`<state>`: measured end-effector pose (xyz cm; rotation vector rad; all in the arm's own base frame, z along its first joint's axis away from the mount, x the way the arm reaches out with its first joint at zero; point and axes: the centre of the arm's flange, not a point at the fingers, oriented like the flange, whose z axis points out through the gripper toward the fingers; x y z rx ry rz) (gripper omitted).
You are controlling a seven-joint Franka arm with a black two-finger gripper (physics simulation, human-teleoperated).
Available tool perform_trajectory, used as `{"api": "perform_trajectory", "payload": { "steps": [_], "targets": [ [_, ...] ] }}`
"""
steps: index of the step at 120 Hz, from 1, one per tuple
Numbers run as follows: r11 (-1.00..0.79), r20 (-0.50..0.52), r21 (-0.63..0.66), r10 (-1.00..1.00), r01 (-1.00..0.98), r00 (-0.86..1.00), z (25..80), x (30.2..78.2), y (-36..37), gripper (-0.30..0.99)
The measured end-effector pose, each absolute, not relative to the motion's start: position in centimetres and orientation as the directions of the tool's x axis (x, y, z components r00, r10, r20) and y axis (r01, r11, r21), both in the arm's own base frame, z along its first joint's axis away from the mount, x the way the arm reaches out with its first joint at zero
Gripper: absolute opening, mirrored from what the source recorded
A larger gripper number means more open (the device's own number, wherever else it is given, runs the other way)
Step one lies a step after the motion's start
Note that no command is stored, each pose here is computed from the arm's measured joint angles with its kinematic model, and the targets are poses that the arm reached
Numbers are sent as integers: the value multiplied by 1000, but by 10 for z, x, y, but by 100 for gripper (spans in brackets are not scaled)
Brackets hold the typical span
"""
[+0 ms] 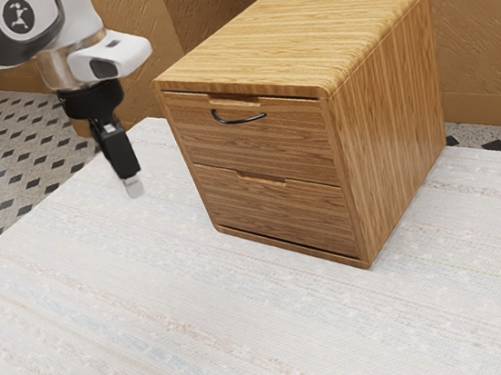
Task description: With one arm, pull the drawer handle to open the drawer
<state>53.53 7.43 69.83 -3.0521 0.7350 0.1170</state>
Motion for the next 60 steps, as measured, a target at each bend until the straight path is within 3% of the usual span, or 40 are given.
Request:
{"api": "perform_trajectory", "payload": {
  "steps": [60],
  "targets": [
    [-748, -16, -29, -663, -663, 748, 706, 536, 92, 69]
  ]
}}
